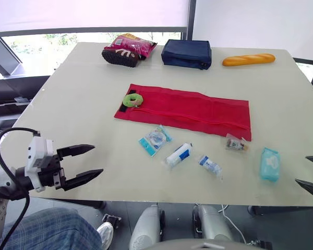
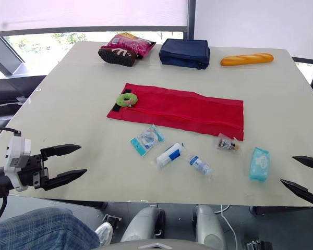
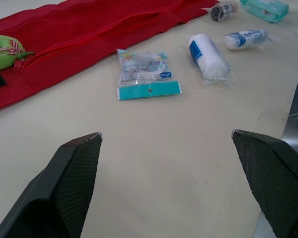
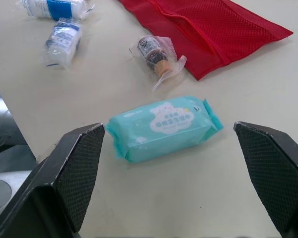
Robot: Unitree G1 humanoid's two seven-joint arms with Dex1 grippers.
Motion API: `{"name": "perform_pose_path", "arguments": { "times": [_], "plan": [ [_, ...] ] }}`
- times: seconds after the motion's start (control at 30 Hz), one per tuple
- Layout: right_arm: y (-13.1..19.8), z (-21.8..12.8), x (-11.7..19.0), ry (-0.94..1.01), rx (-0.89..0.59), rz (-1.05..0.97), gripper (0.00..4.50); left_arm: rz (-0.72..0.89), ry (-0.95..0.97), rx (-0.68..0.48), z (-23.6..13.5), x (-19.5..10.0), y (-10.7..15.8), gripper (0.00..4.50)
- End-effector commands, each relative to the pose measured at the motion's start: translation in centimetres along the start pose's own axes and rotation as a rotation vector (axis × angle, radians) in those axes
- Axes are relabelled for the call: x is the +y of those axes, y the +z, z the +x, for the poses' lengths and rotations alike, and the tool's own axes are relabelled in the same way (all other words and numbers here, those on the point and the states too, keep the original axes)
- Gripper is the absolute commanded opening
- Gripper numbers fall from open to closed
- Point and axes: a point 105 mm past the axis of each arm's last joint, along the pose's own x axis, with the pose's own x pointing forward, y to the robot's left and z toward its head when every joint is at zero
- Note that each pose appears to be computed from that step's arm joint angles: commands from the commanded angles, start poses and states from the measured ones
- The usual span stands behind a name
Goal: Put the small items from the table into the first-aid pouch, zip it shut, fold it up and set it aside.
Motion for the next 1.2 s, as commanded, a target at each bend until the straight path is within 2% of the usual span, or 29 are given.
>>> {"name": "perform_pose_path", "arguments": {
  "times": [0.03,0.47,0.8,0.93,1.2],
  "plan": [
    [1.3,-0.4,-0.5,-0.017,-0.026,-0.037,4.43,0.004,-0.011,-0.027,0.0,0.1,0.5,4.5],
    [2.0,0.9,-0.3,0.007,-0.064,-0.037,4.43,0.022,0.039,-0.049,0.3,0.9,0.8,4.5],
    [5.9,5.5,2.1,0.096,-0.246,-0.046,4.43,0.012,0.053,-0.049,1.9,2.7,1.1,4.5],
    [7.0,7.0,3.1,0.136,-0.306,-0.041,4.43,-0.052,0.039,-0.002,4.0,3.9,0.2,4.5],
    [9.5,9.5,6.5,0.259,-0.394,-0.08,4.43,-0.174,-0.125,-0.013,10.2,5.5,1.7,4.5]
  ]
}}
